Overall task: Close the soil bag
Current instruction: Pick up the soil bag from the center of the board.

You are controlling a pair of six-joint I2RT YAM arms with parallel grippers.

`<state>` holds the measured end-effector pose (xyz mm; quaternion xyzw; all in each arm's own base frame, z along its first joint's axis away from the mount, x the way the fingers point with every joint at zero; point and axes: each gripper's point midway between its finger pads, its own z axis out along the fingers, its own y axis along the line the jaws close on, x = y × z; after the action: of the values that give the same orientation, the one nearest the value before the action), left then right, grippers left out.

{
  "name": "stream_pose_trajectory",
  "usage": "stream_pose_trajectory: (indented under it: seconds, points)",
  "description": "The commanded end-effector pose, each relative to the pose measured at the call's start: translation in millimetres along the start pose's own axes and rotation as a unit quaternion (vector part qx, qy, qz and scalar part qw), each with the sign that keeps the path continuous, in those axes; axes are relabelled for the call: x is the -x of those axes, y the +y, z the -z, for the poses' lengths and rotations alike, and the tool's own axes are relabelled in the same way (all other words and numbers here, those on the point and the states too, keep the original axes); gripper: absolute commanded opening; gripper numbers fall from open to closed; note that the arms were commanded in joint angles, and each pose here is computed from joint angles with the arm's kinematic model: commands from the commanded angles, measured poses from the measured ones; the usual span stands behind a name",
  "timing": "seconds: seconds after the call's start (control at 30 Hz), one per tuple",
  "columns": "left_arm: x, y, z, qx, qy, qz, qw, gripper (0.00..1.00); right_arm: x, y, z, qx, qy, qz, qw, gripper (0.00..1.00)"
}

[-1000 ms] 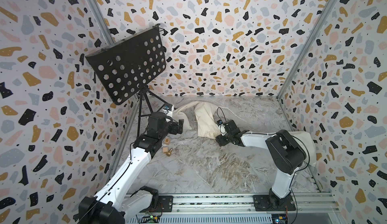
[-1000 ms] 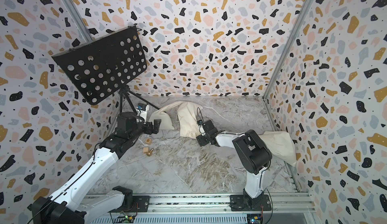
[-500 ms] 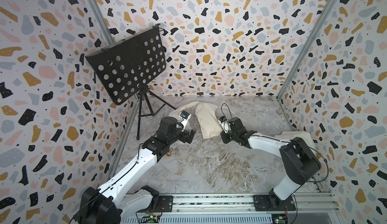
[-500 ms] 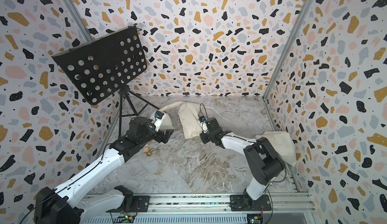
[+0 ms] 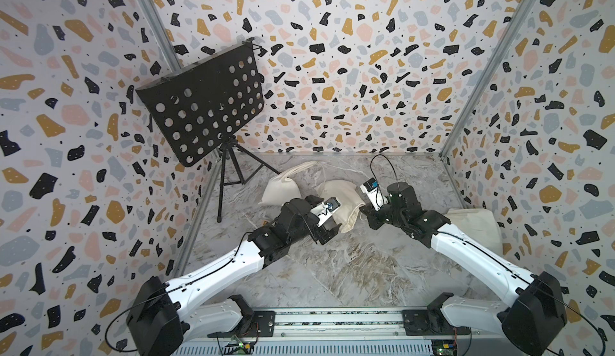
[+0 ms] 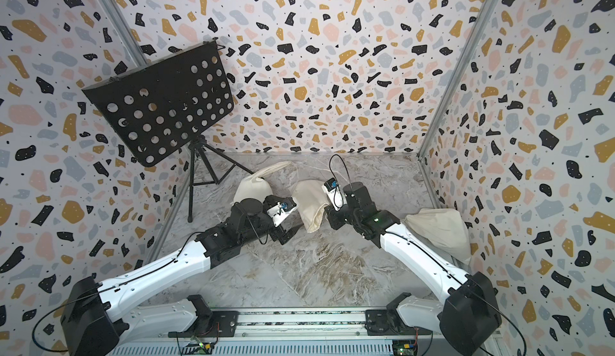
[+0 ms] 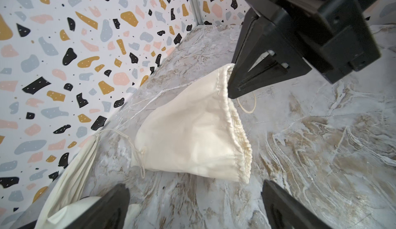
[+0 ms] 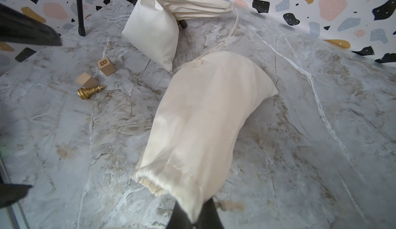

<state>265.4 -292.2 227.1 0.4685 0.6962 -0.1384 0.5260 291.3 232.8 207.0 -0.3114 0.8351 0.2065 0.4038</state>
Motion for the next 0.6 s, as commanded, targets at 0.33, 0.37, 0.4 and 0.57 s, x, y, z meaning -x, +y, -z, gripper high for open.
stream_pose_trajectory:
  seconds: [0.33, 0.37, 0.4, 0.57]
  points:
    - [16, -42, -75, -0.016, -0.002, -0.059, 0.998, 1.0, 16, 15, 35, 0.02, -0.026, 0.015, 0.999, 0.0]
    - [14, -43, -81, -0.013, -0.002, -0.058, 0.998, 1.0, 17, 15, 36, 0.021, -0.028, 0.015, 0.999, 0.0]
    - [12, -43, -86, -0.009, -0.002, -0.056, 0.998, 1.0, 17, 15, 36, 0.021, -0.029, 0.014, 0.999, 0.0]
    - [-3, -27, -106, 0.052, 0.012, -0.043, 0.998, 0.88, 18, 15, 40, 0.016, -0.034, 0.017, 0.999, 0.0]
